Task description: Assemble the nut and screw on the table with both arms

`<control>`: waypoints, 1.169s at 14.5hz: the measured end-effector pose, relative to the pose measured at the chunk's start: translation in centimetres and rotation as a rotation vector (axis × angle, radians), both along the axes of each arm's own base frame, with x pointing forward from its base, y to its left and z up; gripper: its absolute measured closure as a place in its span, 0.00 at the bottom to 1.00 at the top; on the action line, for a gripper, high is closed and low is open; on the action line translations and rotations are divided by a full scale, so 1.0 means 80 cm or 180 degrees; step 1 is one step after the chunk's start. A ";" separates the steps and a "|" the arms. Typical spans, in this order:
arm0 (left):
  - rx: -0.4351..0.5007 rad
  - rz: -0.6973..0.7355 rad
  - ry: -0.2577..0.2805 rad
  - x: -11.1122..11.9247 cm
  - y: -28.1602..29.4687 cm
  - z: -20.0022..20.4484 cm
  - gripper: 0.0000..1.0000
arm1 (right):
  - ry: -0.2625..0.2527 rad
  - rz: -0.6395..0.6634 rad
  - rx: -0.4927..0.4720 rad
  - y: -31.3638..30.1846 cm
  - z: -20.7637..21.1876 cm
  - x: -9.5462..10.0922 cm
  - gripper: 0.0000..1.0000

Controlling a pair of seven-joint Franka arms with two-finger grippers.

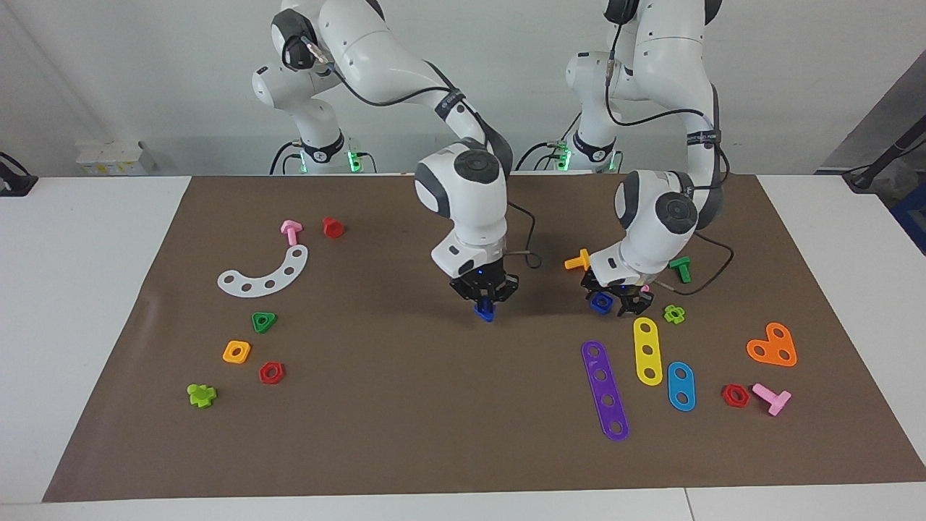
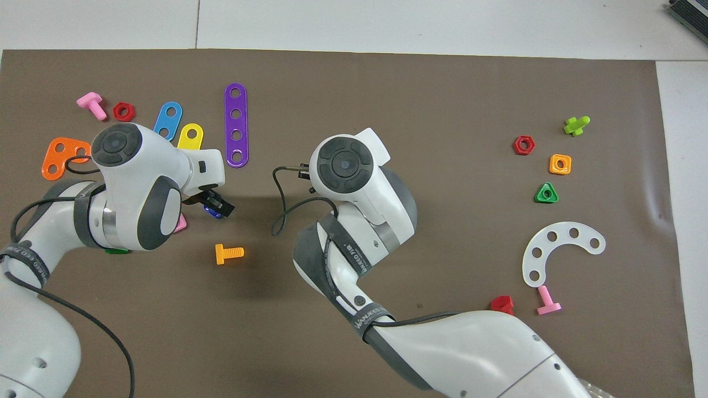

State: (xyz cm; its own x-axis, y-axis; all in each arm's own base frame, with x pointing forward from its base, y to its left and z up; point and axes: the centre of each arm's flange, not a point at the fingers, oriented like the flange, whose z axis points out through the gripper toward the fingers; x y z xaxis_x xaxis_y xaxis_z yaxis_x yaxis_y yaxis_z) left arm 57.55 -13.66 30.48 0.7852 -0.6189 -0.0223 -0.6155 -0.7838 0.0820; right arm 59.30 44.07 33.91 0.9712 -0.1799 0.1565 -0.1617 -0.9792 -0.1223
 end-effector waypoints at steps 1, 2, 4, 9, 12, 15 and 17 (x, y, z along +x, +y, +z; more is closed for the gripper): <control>0.0003 -0.0022 0.0016 -0.002 0.001 -0.003 0.20 | -0.0019 0.0027 0.0012 0.010 -0.010 -0.002 0.81; 0.0006 -0.0034 0.0035 -0.004 0.001 -0.006 0.21 | -0.0018 0.0042 0.0010 0.013 -0.013 -0.004 0.81; 0.0012 -0.0049 0.0061 -0.008 0.002 -0.012 0.23 | -0.0023 0.0047 0.0014 0.015 -0.011 -0.004 0.81; 0.0011 -0.0069 0.0042 -0.011 0.000 -0.014 0.41 | 0.0066 0.0073 -0.0053 0.016 -0.032 -0.016 0.81; 0.0010 -0.0073 0.0035 -0.011 0.000 -0.012 0.54 | 0.0082 0.0054 -0.0068 0.013 -0.034 -0.017 0.55; 0.0010 -0.0074 0.0035 -0.011 0.000 -0.012 0.54 | -0.0003 -0.0058 -0.0038 -0.002 -0.002 -0.005 0.19; 0.0012 -0.0033 0.0036 -0.011 0.000 -0.012 0.54 | -0.0027 -0.0244 -0.0049 -0.049 0.067 0.015 0.01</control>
State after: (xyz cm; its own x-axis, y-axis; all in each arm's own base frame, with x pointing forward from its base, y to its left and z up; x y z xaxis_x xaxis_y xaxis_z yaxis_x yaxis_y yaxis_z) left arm 56.69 -13.68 29.50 0.7785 -0.6268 -0.0336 -0.6225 -0.7779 0.0860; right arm 60.52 40.12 39.29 0.9533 -0.2512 0.1679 -0.2353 -0.9658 -0.1090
